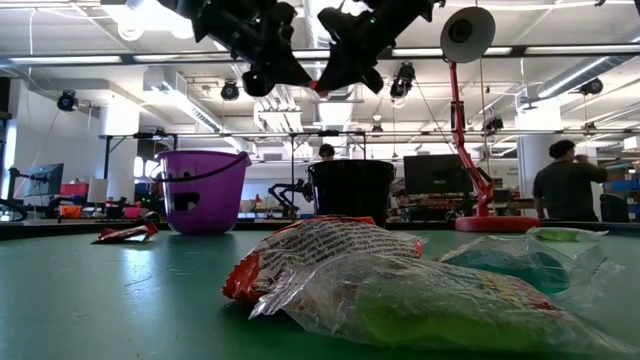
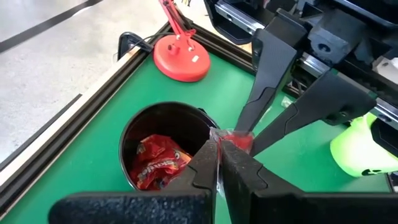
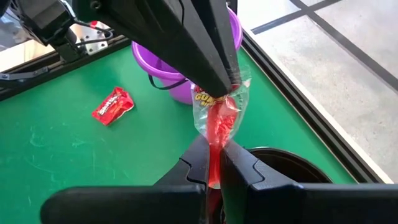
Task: Sort candy
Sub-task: Put the red gummy into the violet bucket
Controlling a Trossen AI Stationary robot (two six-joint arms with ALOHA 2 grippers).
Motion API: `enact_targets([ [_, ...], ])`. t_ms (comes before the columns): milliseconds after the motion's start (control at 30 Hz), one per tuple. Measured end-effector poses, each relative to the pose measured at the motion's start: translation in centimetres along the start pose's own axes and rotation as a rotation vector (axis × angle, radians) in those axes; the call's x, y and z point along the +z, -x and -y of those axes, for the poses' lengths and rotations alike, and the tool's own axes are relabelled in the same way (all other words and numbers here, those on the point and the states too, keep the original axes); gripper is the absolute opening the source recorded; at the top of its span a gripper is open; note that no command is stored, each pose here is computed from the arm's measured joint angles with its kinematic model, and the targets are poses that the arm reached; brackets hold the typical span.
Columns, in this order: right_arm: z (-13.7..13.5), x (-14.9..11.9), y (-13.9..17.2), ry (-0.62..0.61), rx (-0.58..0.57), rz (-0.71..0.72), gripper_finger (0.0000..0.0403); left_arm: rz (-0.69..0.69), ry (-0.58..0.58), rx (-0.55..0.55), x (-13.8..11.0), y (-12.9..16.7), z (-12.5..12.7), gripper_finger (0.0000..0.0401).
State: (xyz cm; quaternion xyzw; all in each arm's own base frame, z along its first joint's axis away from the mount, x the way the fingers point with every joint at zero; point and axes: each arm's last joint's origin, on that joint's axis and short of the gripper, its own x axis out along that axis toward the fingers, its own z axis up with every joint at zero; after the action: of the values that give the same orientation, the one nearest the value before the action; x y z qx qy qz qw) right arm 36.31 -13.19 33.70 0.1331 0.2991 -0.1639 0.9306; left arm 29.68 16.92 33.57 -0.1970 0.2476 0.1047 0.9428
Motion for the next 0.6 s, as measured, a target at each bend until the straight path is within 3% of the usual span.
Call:
enact_targets([
  [600, -0.1, 0.6, 0.0, 0.020, 0.009, 0.067, 0.0013, -0.003, -0.024, -0.013, 0.1, 1.8, 0.7, 0.0000],
])
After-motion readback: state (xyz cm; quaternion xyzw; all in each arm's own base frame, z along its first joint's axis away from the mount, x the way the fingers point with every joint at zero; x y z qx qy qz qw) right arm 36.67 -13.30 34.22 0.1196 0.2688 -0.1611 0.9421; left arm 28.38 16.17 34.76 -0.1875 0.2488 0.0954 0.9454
